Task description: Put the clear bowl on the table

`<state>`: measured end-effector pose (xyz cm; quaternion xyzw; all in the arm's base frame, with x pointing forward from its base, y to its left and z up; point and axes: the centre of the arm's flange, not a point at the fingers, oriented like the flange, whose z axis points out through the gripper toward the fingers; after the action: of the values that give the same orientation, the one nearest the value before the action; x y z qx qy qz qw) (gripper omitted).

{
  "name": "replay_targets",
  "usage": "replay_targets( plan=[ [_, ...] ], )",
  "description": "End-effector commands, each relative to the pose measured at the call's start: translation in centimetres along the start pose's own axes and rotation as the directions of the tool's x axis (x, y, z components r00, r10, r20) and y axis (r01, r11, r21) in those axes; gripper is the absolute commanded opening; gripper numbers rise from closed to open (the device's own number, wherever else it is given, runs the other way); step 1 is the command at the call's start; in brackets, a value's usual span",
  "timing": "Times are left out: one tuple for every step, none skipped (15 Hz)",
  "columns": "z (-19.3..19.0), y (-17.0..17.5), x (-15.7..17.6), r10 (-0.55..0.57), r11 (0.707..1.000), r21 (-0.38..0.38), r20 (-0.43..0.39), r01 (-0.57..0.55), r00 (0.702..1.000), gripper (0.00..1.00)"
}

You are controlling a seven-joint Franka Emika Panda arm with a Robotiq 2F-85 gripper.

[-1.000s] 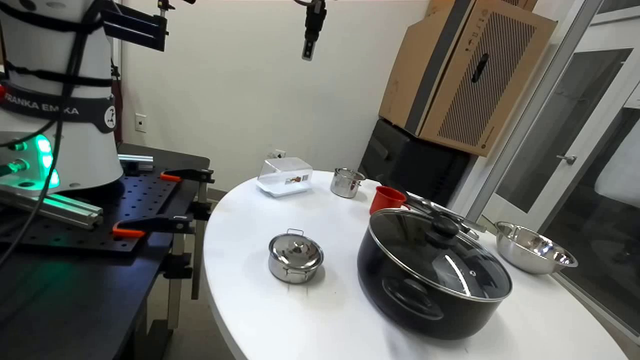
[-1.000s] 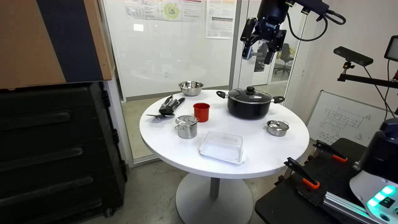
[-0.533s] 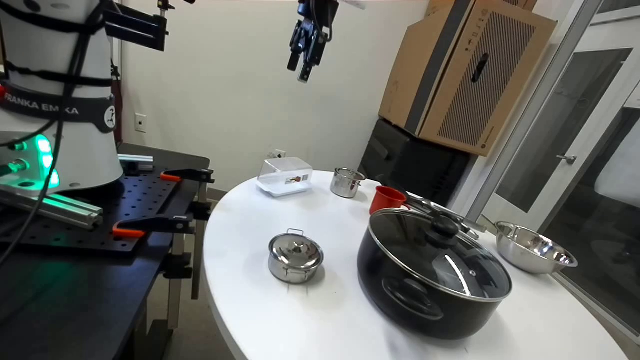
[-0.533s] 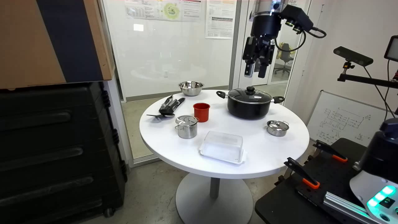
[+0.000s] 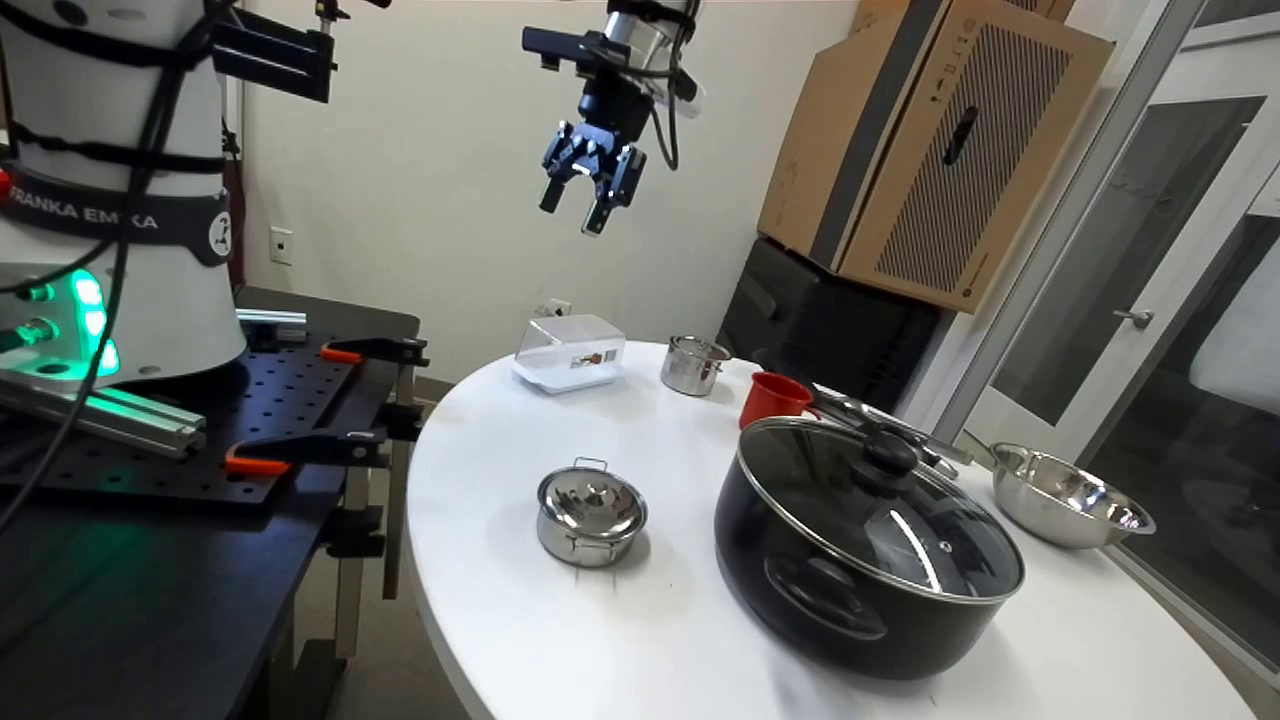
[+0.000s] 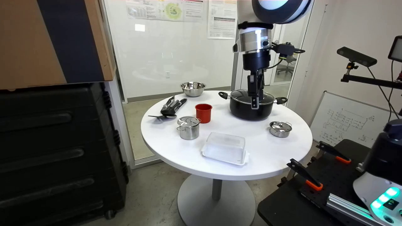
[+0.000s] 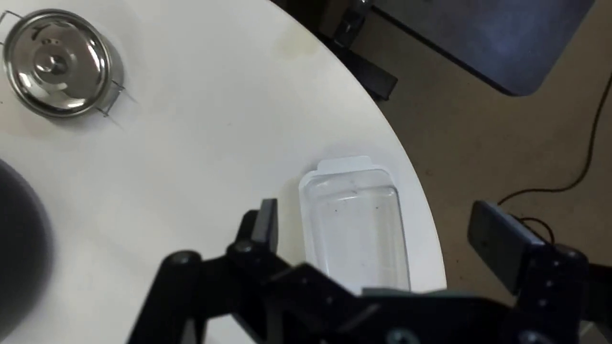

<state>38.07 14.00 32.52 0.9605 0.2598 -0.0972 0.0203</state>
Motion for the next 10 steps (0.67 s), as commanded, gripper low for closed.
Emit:
replay_targets(
  plan=[
    [0.1, 0.0, 0.2, -0.006, 1.000, -0.002, 0.005, 0.006, 1.000, 1.00],
    [0.1, 0.0, 0.3, -0.009, 1.000, -0.004, 0.005, 0.009, 1.000, 1.00],
    [0.0, 0.1, 0.4, -0.011, 1.000, -0.004, 0.003, 0.011, 1.000, 1.00],
    [-0.1, 0.1, 0.5, -0.012, 1.000, -0.005, 0.001, 0.012, 1.000, 1.00],
    [0.2, -0.2, 0.3, -0.018, 1.000, -0.014, 0.005, 0.018, 1.000, 1.00],
    [1.1, -0.6, 0.5, -0.039, 0.999, -0.035, 0.018, 0.040, 0.999, 1.00],
    [2.0, -1.0, 0.9, -0.054, 0.997, -0.054, 0.021, 0.055, 0.998, 1.00],
    [2.9, -1.4, 1.3, -0.069, 0.995, -0.071, 0.024, 0.071, 0.997, 1.00],
    [3.9, -1.9, 2.0, -0.095, 0.991, -0.095, 0.025, 0.097, 0.995, 1.00],
    [4.7, -2.3, 2.5, -0.120, 0.984, -0.126, 0.024, 0.122, 0.992, 1.00]
  ],
)
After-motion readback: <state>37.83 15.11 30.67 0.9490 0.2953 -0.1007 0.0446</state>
